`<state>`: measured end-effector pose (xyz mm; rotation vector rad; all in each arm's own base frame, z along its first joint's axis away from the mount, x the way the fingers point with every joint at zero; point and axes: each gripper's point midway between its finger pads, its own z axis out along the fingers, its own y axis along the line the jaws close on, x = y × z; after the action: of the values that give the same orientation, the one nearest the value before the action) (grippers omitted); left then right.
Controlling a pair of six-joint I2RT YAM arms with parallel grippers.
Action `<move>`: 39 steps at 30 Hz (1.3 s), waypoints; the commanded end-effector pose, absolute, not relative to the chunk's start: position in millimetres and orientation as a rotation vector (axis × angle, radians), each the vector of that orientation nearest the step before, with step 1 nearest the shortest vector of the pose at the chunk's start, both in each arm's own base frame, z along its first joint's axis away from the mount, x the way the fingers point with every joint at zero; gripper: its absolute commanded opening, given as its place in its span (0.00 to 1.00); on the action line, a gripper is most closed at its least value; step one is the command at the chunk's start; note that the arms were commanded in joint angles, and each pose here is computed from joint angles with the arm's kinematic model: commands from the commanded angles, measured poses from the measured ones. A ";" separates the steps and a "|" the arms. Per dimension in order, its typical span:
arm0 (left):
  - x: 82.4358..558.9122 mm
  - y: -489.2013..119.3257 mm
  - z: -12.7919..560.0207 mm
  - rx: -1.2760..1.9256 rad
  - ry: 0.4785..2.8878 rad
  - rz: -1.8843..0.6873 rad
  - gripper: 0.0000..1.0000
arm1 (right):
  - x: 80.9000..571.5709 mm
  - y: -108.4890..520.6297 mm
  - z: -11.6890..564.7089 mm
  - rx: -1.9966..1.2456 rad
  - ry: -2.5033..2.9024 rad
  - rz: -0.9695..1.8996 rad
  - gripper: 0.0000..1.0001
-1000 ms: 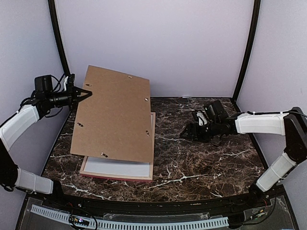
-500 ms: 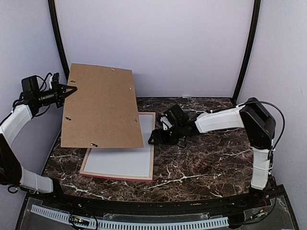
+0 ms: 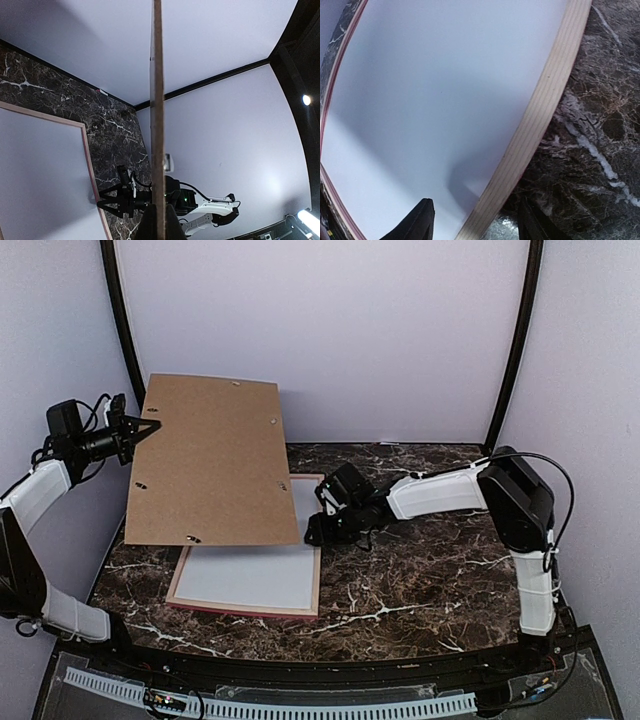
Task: Put the photo into the frame
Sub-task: Move the frame body to the center of the board.
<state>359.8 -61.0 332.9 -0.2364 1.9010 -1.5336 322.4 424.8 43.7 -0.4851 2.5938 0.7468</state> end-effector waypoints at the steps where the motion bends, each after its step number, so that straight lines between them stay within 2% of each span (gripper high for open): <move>1: 352.7 -63.6 339.1 -0.155 1.876 -1.545 0.00 | 333.4 423.0 34.0 -0.450 2.590 0.646 0.57; 11: 350.4 -64.2 317.4 -0.165 1.899 -1.540 0.00 | 336.7 417.2 20.5 -0.433 2.613 0.576 0.48; 20: 347.2 -66.0 301.6 -0.177 1.912 -1.559 0.00 | 341.6 381.9 22.6 -0.369 2.619 0.447 0.38; 29: 342.1 -73.0 281.2 -0.197 1.936 -1.579 0.00 | 337.2 329.3 24.1 -0.280 2.636 0.366 0.34; 39: 337.8 -108.8 247.9 -0.260 1.963 -1.565 0.00 | 324.6 266.5 34.0 -0.122 2.629 0.317 0.32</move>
<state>342.8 -97.2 242.2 -0.2821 2.0124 -1.5871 327.5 295.4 29.9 -0.2088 2.6339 0.3799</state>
